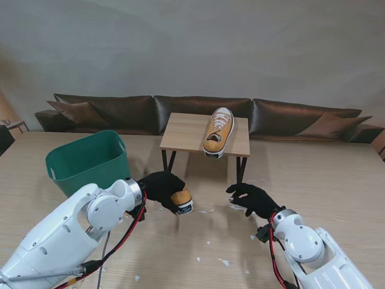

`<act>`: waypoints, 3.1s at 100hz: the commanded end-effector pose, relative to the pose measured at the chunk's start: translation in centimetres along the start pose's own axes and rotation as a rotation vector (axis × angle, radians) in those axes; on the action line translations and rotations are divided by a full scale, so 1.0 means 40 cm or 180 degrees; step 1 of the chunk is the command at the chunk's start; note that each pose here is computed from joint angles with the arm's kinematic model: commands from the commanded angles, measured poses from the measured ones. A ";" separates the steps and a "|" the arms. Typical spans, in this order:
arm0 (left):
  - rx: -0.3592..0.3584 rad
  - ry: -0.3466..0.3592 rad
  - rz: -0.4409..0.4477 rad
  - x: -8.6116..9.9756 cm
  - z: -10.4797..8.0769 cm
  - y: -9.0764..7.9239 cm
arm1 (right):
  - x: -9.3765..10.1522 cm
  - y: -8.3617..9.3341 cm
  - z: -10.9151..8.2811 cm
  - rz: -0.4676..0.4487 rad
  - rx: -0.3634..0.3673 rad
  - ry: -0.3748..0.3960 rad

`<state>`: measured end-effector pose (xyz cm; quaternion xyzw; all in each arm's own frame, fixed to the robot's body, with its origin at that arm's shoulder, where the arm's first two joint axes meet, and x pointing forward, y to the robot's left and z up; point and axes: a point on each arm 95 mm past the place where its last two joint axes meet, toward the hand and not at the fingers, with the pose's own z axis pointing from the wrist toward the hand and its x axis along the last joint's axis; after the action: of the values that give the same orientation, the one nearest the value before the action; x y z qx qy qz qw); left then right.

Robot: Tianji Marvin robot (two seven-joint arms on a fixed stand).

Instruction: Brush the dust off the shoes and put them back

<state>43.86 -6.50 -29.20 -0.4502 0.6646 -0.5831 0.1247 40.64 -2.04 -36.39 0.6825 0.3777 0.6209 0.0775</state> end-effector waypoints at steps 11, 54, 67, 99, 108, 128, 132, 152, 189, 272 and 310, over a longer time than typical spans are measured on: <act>-0.0267 -0.0259 -0.0116 -0.039 -0.012 0.071 | 0.000 -0.010 -0.001 0.0007 0.0065 -0.0004; -0.0559 -0.0612 -0.0221 -0.046 -0.056 0.167 | -0.001 -0.013 -0.004 0.0023 0.0096 -0.0030; -0.0618 -0.0654 -0.0155 -0.041 -0.075 0.170 | -0.002 -0.014 -0.005 0.0028 0.0107 -0.0034; -0.0554 -0.0743 -0.0042 -0.037 -0.107 0.153 | -0.002 -0.016 -0.005 0.0036 0.0120 -0.0046; -0.0502 -0.0743 -0.0010 -0.036 -0.115 0.146 | -0.003 -0.017 -0.005 0.0043 0.0124 -0.0050; -0.0358 -0.0701 0.0049 -0.025 -0.137 0.119 | -0.003 -0.019 -0.005 0.0046 0.0135 -0.0050; -0.0307 -0.0691 0.0052 -0.022 -0.142 0.112 | -0.002 -0.019 -0.005 0.0045 0.0135 -0.0048; 0.0070 -0.0701 -0.0096 -0.021 -0.158 0.076 | -0.002 -0.021 -0.004 0.0041 0.0132 -0.0039; 0.0537 -0.0861 -0.0573 -0.077 -0.150 0.070 | 0.009 -0.019 -0.010 0.0027 0.0096 0.0027; 0.0882 -0.1037 -0.0999 -0.113 -0.165 0.133 | 0.248 0.099 -0.086 -0.1111 -0.0305 0.0370; 0.0949 -0.1039 -0.1013 -0.099 -0.186 0.127 | 0.388 0.130 -0.056 -0.2109 -0.0712 0.0290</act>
<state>38.83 1.26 -33.04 -0.6108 0.4607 -0.6090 0.2092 39.65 1.91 -21.82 0.4992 0.5109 0.6192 0.3261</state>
